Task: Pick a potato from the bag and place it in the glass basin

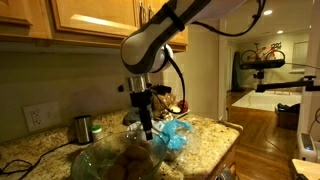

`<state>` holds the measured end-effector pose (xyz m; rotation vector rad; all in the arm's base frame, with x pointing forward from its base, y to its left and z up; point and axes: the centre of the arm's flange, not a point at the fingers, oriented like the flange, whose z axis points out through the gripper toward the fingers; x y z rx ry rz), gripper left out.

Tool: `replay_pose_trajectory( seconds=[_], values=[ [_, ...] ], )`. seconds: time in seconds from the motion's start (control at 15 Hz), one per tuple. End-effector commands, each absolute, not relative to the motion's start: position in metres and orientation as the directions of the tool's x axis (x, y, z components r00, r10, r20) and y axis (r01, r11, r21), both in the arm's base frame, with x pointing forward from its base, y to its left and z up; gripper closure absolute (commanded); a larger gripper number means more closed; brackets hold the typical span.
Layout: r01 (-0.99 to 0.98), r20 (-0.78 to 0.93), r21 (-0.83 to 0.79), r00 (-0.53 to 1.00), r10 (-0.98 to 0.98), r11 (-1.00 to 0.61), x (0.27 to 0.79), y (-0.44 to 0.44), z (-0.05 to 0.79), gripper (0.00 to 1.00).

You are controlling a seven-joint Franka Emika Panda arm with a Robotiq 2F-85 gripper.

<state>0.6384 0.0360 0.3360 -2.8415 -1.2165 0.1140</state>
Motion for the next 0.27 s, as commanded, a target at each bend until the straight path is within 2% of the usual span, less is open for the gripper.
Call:
replay_pose_trajectory(
  seconds=[0.0,0.2],
  values=[
    [0.722,-0.049,-0.075,0.686,0.726,-0.687,0.6383,0.0379,0.335,0.0],
    [0.729,-0.05,-0.078,0.679,0.733,-0.68,0.6379,0.0441,0.3333,0.0]
  ],
)
